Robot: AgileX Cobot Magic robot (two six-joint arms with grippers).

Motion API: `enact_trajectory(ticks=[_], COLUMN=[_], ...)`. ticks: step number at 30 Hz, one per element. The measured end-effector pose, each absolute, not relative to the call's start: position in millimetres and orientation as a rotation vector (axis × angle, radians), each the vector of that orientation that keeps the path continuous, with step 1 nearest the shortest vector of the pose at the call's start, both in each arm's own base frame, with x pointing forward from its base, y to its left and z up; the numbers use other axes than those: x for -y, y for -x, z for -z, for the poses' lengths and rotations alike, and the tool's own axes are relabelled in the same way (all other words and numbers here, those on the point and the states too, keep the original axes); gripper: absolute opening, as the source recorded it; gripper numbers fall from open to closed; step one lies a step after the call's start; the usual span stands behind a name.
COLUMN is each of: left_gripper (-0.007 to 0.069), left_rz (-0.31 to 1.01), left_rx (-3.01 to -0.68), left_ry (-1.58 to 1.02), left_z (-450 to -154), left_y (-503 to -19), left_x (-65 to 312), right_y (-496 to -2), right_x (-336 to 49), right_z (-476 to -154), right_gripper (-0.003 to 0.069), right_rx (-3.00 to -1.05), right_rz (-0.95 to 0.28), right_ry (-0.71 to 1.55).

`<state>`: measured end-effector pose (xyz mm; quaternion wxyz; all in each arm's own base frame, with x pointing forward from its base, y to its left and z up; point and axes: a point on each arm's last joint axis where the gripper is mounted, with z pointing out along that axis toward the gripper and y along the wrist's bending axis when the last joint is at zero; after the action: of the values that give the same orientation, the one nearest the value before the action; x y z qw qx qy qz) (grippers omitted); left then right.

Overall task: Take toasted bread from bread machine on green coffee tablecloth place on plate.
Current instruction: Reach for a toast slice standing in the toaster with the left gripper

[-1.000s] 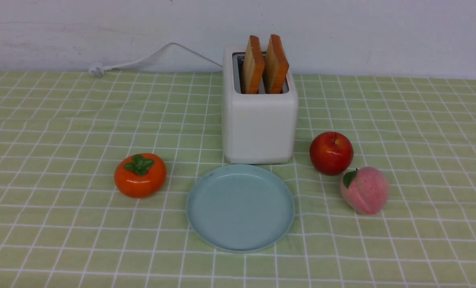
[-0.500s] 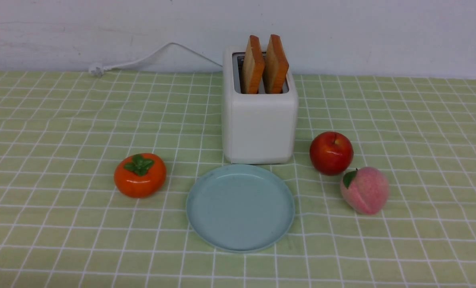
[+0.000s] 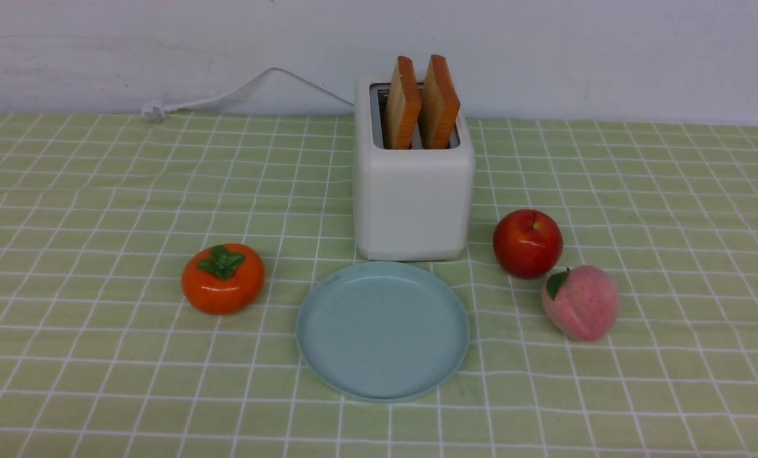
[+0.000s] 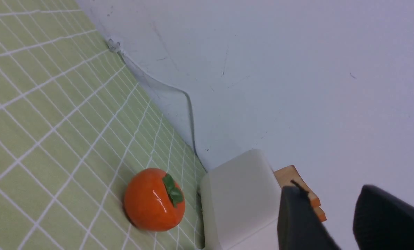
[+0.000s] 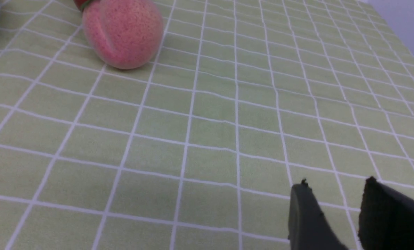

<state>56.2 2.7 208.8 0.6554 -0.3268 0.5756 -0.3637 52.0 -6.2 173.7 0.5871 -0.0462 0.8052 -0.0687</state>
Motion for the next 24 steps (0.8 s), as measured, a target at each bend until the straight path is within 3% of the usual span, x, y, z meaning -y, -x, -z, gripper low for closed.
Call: enact_trajectory(ticks=[4, 9, 11, 12, 16, 20, 24], left_gripper=[0.0176, 0.0008, -0.0013, -0.0013, -0.0013, -0.0013, -0.0013], left_rz=[0.830, 0.846, 0.849, 0.851, 0.808, 0.713, 0.655], left_rx=[-1.310, -1.354, -1.366, -1.372, -1.415, -1.437, -1.479], left_ry=[0.743, 0.734, 0.731, 0.729, 0.631, 0.464, 0.344], left_z=[-208.4, -205.7, -204.9, -204.6, -213.9, -234.5, -255.7], left_y=[-56.3, -56.5, -56.6, -56.6, -54.7, -49.8, -48.2], left_x=[-2.3, 0.8, 1.7, 2.0, 5.8, 9.5, 13.8], right_y=[-52.0, -53.0, -53.9, -54.2, -55.1, -55.6, -56.2], right_x=[6.3, 5.7, 2.4, 0.7, -4.3, -5.0, -4.1], right_z=[-173.8, -174.7, -175.8, -177.0, -182.2, -185.6, -190.1], right_gripper=[0.0241, 0.0241, 0.0241, 0.0241, 0.0241, 0.0241, 0.0241], right_rx=[-1.876, -1.849, -1.825, -1.808, -1.719, -1.660, -1.609], right_rz=[0.164, 0.144, -0.059, -0.095, -0.446, -0.570, -0.571], right_ry=[0.111, 0.093, 0.034, -0.114, -0.433, -0.547, -0.535])
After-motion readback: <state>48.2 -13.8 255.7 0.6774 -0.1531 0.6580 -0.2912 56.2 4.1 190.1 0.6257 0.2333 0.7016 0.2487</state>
